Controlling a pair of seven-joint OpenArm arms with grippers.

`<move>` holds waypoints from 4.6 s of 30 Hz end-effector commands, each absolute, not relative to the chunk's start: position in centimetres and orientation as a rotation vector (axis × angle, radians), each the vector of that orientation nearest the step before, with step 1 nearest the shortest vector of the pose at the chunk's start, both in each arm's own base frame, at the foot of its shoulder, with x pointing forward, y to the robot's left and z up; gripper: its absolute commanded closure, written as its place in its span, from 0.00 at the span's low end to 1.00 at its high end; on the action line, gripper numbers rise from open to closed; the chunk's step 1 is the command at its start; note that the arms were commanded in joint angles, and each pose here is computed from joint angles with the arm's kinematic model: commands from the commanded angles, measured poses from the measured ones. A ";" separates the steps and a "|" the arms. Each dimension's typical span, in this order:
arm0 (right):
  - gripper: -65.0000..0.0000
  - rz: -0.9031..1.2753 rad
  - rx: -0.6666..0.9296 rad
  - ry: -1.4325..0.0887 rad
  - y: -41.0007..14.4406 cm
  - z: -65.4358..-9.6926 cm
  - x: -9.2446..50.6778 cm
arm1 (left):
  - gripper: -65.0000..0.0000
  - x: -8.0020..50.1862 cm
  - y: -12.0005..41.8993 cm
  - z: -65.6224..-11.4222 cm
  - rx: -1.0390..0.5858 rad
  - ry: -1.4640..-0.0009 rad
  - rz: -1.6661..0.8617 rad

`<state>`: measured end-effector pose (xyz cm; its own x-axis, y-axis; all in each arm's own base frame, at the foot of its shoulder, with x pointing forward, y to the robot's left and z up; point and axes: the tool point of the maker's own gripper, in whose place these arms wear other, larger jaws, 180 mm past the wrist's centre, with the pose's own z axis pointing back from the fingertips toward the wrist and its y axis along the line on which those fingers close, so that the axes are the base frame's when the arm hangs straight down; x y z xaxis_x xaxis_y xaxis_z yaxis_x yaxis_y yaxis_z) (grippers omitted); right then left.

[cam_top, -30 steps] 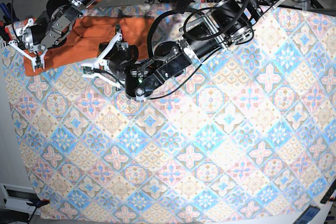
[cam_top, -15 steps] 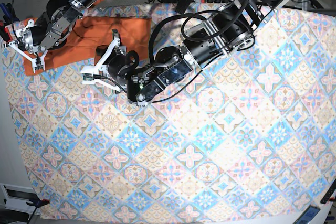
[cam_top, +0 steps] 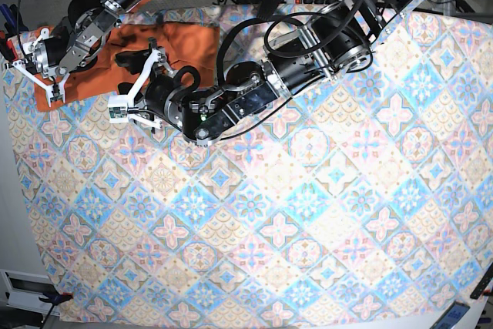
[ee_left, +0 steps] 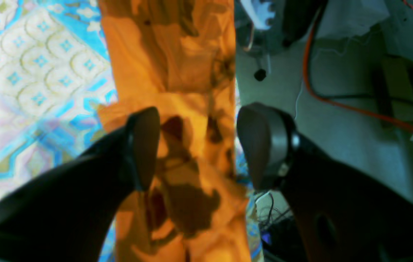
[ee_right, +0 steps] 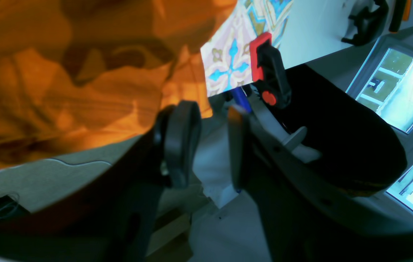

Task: Fold the T-shirt properly
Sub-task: 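Carry the held strip end with the left gripper toward the right gripper, then lay the held end onto the strip beside the right gripper, then release the shirt with the left gripper and press along its folded edge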

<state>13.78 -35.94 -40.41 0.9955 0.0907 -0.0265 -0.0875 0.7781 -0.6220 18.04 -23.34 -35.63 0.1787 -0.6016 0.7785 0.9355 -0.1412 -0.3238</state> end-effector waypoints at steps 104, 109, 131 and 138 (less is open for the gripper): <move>0.74 0.025 -0.710 -0.064 -38.1 -39.5 12.5 | 0.77 17.3 -22.8 -31.9 -0.967 -0.630 -1.465; 0.74 0.025 -0.710 -0.064 -38.1 -39.5 12.5 | 0.66 17.4 -20.3 -34.5 -0.838 -0.522 -1.519; 0.74 0.026 -0.709 -0.069 -38.1 -39.5 12.8 | 0.15 21.4 -7.9 -35.0 -0.725 -0.449 -1.197; 0.74 0.026 -0.707 -0.066 -38.1 -39.6 12.6 | 0.29 20.7 -4.8 -33.7 -0.910 -0.428 -1.052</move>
